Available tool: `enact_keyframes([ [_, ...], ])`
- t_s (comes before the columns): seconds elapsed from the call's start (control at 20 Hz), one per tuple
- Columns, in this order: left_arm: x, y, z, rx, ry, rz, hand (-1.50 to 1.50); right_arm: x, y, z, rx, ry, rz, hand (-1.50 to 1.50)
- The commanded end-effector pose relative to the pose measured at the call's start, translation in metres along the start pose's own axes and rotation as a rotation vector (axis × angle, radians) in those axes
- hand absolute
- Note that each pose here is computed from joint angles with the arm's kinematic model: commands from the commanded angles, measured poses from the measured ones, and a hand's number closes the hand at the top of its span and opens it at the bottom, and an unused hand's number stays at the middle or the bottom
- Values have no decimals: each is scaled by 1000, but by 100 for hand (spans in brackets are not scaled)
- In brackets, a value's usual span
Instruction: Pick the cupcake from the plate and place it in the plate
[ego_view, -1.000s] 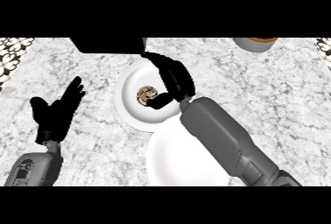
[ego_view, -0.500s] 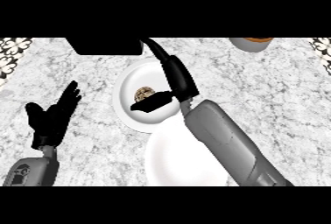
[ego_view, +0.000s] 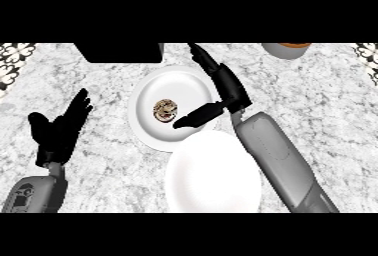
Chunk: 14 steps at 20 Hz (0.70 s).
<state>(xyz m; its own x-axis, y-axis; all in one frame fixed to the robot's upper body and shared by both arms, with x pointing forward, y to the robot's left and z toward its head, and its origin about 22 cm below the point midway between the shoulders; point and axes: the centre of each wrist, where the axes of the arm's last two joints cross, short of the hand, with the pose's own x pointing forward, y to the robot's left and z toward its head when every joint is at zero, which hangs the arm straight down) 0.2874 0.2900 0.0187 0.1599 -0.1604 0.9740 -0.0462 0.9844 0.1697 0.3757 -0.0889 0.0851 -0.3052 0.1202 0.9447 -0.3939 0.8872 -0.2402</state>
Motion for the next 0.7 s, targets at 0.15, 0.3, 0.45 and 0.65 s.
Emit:
enact_keyframes([
  [0.15, 14, 3, 6, 2, 13, -21, 0, -19, -38, 6, -8, -7, -3, -150],
  [0.3, 4, -19, -1, -12, 15, 21, 0, -14, -47, 16, -18, -10, 19, -150],
  [0.45, -6, -15, 11, 5, -2, -12, 0, -27, -61, 9, -14, 0, 17, -150],
  [0.65, -9, 1, 7, -6, 0, -2, 0, -39, -83, 15, -27, 3, 49, -150],
])
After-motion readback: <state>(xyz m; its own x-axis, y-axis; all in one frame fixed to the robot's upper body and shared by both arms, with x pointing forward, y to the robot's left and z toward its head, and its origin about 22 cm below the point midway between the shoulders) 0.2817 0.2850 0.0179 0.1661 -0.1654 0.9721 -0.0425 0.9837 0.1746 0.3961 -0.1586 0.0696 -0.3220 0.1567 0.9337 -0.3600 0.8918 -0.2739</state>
